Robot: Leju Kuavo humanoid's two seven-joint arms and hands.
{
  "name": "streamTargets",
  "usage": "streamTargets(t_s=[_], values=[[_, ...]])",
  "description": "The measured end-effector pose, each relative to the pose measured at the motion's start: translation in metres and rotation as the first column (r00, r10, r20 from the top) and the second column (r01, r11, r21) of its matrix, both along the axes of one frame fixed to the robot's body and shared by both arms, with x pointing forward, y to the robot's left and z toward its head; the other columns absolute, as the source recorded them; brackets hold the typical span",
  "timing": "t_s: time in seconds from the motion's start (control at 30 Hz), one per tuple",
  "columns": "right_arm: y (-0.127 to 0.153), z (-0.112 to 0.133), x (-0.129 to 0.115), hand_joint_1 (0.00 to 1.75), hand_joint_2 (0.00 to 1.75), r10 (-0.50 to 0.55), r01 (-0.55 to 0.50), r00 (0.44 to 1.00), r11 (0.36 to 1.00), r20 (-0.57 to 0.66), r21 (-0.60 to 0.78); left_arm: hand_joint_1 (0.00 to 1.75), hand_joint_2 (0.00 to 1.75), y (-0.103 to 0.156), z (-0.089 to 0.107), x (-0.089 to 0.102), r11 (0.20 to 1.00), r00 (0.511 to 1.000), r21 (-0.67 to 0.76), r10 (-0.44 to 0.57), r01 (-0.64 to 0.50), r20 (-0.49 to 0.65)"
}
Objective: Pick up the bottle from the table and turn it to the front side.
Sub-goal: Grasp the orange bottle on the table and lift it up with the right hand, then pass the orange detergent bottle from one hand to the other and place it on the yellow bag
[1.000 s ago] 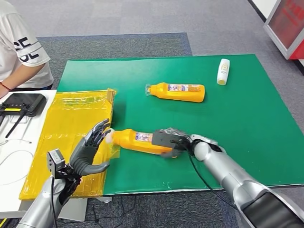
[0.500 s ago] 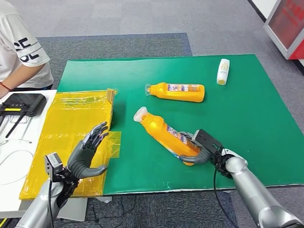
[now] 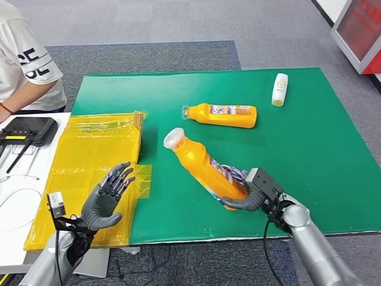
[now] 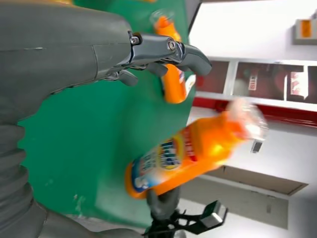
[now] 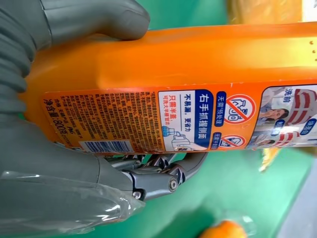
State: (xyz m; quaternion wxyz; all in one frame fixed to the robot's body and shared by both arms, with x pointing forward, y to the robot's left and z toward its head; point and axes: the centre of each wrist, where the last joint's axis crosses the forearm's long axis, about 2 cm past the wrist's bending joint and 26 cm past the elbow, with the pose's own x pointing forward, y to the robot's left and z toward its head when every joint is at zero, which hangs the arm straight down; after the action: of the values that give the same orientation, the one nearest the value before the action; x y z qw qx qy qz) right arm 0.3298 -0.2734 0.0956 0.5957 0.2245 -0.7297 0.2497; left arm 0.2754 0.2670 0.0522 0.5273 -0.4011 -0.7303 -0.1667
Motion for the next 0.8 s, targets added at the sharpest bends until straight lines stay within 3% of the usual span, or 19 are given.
streamTargets(t_s=[0.13, 0.3, 0.47, 0.8], values=[[0.017, 0.012, 0.000, 1.75, 1.75, 0.027, -0.028, 0.998, 1.000, 0.057, 0.004, 0.00, 1.75, 0.004, -0.008, -0.001, 0.997, 0.996, -0.053, -0.064, 0.060, -0.067], [0.039, 0.025, -0.002, 1.75, 1.75, 0.069, -0.065, 0.987, 0.997, 0.145, -0.033, 0.00, 1.75, 0.009, -0.010, 0.004, 0.996, 0.992, -0.048, -0.074, 0.070, -0.105], [0.062, 0.036, -0.006, 1.75, 1.75, 0.107, -0.079, 0.967, 0.989, 0.230, -0.126, 0.00, 1.75, 0.014, -0.007, 0.011, 0.998, 0.992, -0.021, -0.066, 0.064, -0.107], [0.091, 0.044, -0.009, 1.74, 1.75, 0.173, -0.126, 0.945, 0.976, 0.276, -0.180, 0.00, 1.75, 0.015, 0.005, 0.029, 0.998, 0.997, 0.053, -0.038, 0.042, -0.071]])
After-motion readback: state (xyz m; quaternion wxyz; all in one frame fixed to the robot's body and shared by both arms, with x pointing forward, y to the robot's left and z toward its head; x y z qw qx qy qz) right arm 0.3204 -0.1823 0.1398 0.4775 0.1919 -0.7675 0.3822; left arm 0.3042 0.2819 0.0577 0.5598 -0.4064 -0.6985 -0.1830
